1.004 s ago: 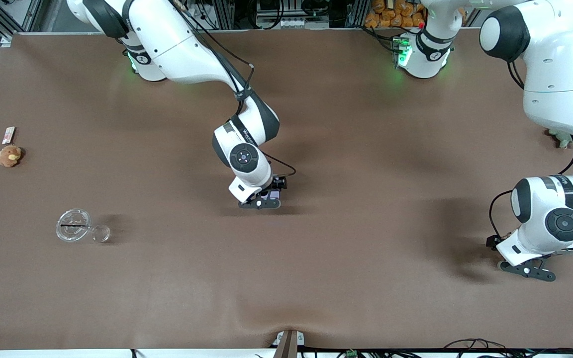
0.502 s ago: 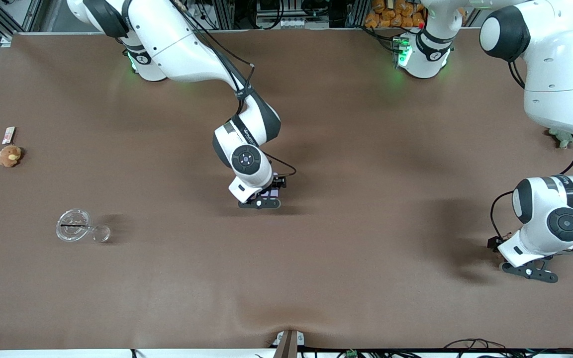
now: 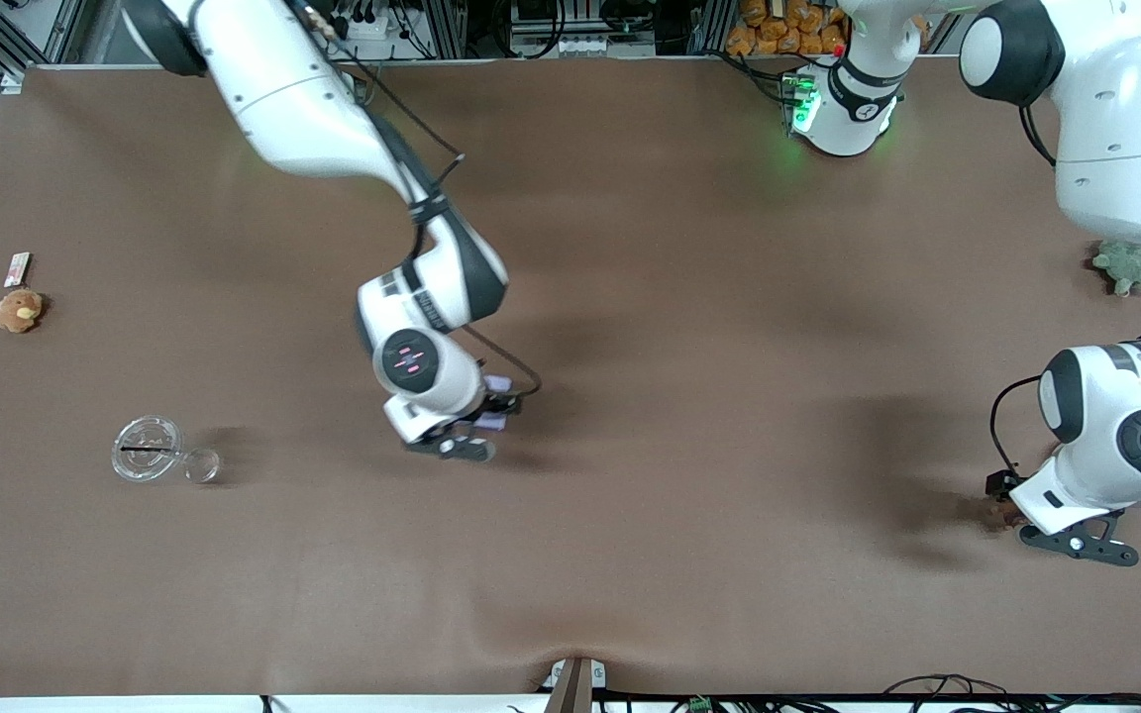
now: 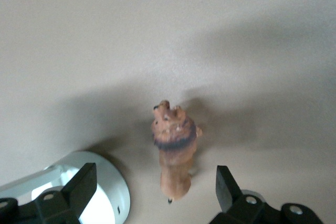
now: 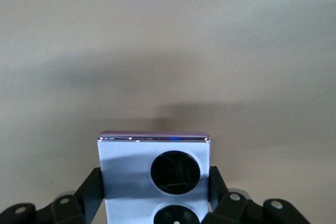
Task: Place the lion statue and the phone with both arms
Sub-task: 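Withdraw the left gripper while the right gripper carries the phone toward the glass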
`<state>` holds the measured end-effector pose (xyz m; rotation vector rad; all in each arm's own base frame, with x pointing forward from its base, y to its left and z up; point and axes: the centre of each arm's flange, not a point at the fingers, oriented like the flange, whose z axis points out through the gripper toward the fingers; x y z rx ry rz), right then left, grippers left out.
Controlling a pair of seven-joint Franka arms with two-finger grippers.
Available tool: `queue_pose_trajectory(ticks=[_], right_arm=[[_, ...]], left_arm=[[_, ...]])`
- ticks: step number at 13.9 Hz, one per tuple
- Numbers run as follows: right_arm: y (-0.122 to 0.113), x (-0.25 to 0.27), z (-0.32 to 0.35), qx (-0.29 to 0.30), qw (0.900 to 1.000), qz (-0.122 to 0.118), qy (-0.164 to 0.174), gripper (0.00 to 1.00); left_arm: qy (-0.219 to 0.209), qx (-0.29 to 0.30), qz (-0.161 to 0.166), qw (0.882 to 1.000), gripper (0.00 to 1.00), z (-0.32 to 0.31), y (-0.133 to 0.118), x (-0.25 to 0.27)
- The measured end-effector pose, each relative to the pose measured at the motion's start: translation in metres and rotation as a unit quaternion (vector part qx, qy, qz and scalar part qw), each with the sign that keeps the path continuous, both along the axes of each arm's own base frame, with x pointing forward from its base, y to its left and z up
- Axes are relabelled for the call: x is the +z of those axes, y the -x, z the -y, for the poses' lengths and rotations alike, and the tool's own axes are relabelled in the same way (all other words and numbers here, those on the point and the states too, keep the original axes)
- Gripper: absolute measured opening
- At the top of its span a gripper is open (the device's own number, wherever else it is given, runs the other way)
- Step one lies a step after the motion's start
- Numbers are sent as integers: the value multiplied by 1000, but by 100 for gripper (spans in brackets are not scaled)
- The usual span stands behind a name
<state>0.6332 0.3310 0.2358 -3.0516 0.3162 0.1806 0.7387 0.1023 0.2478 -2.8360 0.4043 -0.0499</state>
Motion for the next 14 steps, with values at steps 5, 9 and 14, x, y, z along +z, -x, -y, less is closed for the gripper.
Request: queue_pose_trajectory(ticks=[5, 9, 14], right_arm=[[-47, 8, 128, 1, 1000, -9, -5, 83], [-62, 4, 199, 18, 1000, -7, -12, 83], [-59, -22, 261, 62, 998, -9, -19, 83]], left_arm=[[12, 40, -25, 999, 100, 23, 9, 44], [29, 67, -27, 997, 100, 58, 25, 63], [31, 81, -68, 994, 100, 88, 53, 85]])
